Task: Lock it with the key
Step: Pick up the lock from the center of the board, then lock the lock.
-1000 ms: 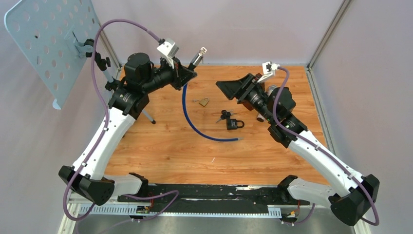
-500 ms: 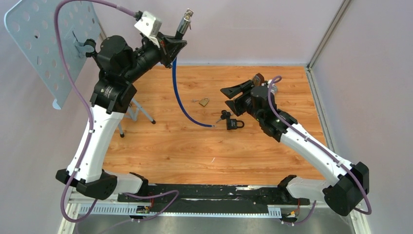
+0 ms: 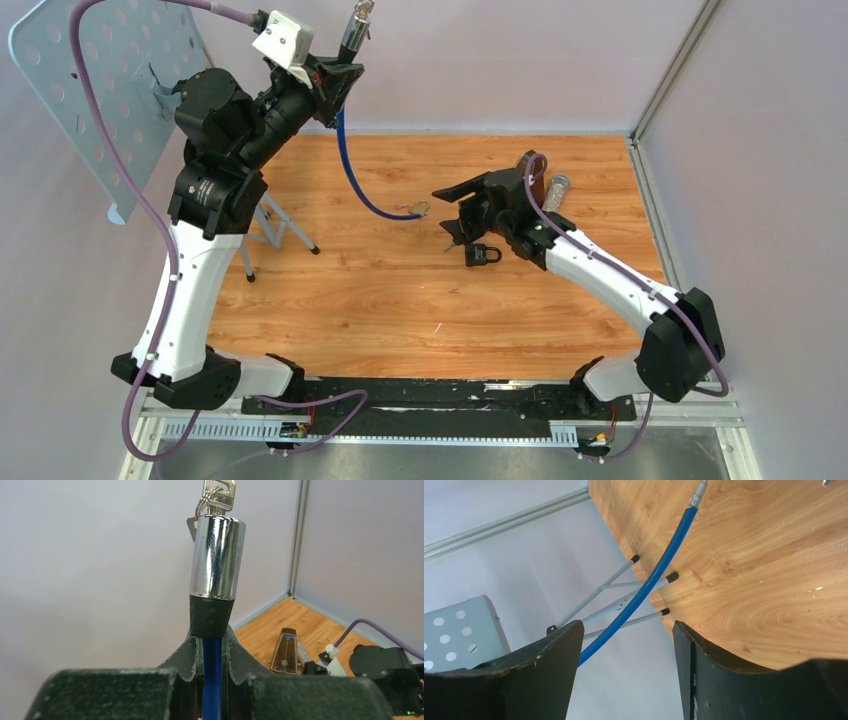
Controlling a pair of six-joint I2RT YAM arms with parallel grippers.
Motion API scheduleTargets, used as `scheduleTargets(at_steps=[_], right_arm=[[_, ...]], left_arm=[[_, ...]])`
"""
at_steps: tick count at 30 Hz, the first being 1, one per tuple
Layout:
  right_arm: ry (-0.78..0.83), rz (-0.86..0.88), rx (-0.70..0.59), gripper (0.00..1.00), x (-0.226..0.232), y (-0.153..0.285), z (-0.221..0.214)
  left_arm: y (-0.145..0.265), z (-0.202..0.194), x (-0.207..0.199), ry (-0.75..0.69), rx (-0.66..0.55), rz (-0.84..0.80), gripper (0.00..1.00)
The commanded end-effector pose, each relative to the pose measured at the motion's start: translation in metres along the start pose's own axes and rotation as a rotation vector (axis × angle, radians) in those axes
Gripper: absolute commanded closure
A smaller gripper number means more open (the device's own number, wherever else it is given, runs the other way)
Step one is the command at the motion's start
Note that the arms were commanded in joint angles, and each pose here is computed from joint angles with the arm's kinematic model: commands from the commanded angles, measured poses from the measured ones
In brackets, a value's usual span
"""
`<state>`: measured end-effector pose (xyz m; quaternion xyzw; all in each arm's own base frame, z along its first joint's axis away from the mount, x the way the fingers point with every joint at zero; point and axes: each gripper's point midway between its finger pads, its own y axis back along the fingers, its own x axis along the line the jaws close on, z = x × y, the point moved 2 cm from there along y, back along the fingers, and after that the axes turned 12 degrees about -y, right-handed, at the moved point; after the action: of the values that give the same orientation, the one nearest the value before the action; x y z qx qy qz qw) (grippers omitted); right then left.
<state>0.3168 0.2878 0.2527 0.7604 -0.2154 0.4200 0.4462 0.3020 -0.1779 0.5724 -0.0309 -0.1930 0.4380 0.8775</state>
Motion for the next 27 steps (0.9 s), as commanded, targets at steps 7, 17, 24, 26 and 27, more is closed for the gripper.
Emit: scheduleTargets(at_steps=[7, 17, 24, 26, 27], right_arm=[[-0.131, -0.141, 0.210, 0.38, -0.018, -0.049, -0.034], [-0.192, -0.268, 0.330, 0.39, -0.043, -0.074, -0.070], [-0.229, -0.305, 0.361, 0.44, -0.047, -0.095, -0.079], [-0.235, -0.297, 0.351, 0.50, -0.046, -0.100, -0.077], [-0.238, -0.296, 0.350, 0.55, -0.046, -0.102, -0.076]], left_arm=[[0.009, 0.039, 0.009, -0.035, -0.123, 0.038, 1.00], [0.005, 0.038, 0.004, -0.002, -0.142, 0.011, 1.00], [0.007, 0.038, 0.003, -0.005, -0.145, 0.007, 1.00], [0.008, 0.039, 0.003, -0.005, -0.145, 0.008, 1.00], [0.008, 0.038, 0.002, -0.003, -0.143, 0.006, 1.00]])
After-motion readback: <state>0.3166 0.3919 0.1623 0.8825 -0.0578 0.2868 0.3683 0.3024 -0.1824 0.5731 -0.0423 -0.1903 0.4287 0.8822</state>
